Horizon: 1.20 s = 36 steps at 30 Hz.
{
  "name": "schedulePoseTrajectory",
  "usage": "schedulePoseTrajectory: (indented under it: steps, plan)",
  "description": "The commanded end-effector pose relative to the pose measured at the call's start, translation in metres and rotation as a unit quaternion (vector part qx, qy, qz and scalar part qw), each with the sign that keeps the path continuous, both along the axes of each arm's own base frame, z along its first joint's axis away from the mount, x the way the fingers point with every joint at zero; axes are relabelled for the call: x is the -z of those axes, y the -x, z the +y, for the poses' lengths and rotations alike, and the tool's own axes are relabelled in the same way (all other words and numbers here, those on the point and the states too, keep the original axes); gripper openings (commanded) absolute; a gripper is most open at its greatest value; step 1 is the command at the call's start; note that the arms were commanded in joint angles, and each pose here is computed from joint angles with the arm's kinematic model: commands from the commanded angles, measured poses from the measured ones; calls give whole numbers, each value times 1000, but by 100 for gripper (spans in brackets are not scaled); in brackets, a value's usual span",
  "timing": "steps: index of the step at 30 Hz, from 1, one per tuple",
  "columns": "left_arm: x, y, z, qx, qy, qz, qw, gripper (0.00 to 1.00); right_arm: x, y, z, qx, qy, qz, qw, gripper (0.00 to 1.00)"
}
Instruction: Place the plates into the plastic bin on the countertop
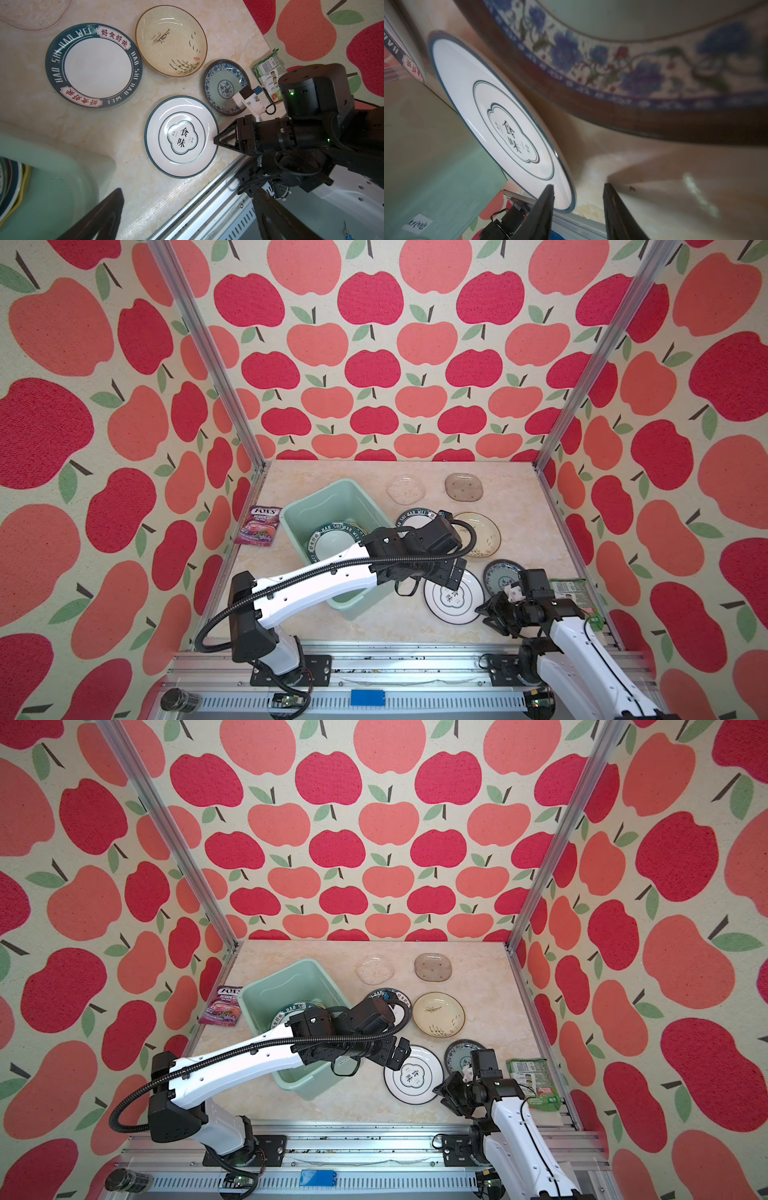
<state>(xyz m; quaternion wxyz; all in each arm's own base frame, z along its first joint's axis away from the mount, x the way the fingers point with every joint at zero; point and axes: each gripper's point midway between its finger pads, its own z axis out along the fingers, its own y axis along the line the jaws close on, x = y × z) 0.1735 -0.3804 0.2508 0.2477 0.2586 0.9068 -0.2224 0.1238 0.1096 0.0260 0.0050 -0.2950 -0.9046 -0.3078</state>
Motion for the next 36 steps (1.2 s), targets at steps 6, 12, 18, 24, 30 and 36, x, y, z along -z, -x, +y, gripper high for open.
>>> schedulePoseTrajectory:
  steps: [6,12,18,24,30,36]
  plan:
    - [-9,-7,-1,-14,6,-13,1000,99,8,-3,7,-16,-22,11,1000,35]
    - [-9,-9,-1,-16,0,-13,1000,99,12,-5,9,-20,-25,13,999,26]
    - [-8,-12,0,-18,0,-11,1000,99,14,-5,10,-22,-29,18,999,14]
    - [-3,-15,-5,-19,1,-3,1000,99,13,-6,10,-23,-30,14,999,6]
    - [7,-23,-11,-18,-6,18,1000,99,7,-7,11,-28,-33,2,999,0]
    - [2,-32,-16,-18,6,21,1000,99,-8,-11,11,-26,-36,-40,998,0]
